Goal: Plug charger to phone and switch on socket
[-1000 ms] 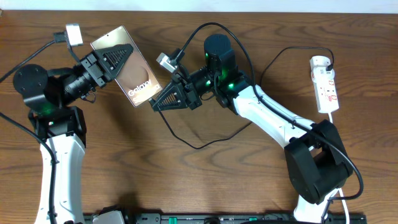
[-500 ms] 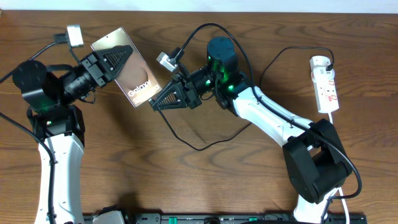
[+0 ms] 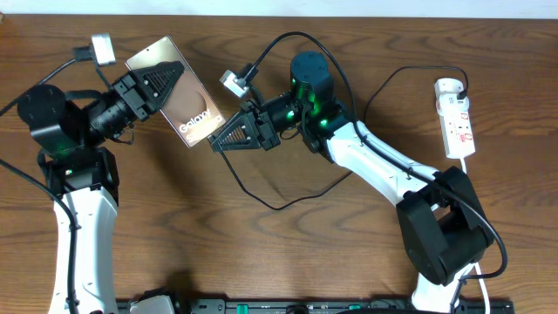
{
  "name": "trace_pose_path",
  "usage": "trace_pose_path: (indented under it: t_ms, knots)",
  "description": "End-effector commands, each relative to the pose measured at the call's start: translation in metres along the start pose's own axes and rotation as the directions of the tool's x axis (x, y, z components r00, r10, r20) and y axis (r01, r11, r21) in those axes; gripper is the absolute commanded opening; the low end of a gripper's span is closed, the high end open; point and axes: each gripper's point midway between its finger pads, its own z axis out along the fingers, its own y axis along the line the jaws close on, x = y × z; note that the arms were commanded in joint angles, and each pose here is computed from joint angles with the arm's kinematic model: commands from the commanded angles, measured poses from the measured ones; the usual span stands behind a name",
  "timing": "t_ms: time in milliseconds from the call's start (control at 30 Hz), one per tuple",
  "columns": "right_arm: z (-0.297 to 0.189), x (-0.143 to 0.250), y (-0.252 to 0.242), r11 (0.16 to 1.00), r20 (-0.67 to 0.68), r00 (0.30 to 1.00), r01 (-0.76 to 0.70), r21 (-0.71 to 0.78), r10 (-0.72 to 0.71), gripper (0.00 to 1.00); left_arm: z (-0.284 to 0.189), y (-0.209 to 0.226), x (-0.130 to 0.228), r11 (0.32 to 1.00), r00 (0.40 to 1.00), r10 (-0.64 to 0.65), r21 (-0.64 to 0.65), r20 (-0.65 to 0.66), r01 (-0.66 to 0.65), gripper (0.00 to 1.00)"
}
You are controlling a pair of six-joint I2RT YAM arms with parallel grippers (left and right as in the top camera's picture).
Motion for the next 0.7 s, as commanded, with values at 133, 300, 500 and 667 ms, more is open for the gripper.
trace_pose_path:
  t_ms: [133, 300, 500, 667]
  knots:
    - [-0.0124, -0.0405, 0.0030, 0.991, 0.130, 0.987, 0.079, 0.106, -0.093, 0.01, 0.0030, -0.0093, 0.0223, 0.996, 0.994, 0.053, 0.070, -0.099, -0.046, 0.07]
    - [-0.0153, -0.0416, 0.0021, 0.991, 0.135, 0.987, 0.075, 0.111, -0.090, 0.01, 0.0029, -0.0094, 0.0224, 0.996, 0.994, 0.053, 0.070, -0.099, -0.046, 0.07]
    - [-0.0174, -0.0422, 0.0015, 0.991, 0.138, 0.987, 0.072, 0.113, -0.087, 0.01, 0.0030, -0.0093, 0.0223, 0.996, 0.994, 0.053, 0.070, -0.099, -0.046, 0.07]
    - [-0.0174, -0.0421, 0.0015, 0.991, 0.138, 0.987, 0.072, 0.113, -0.087, 0.10, 0.0034, -0.0066, 0.0187, 0.998, 0.996, 0.051, 0.053, -0.078, -0.047, 0.07]
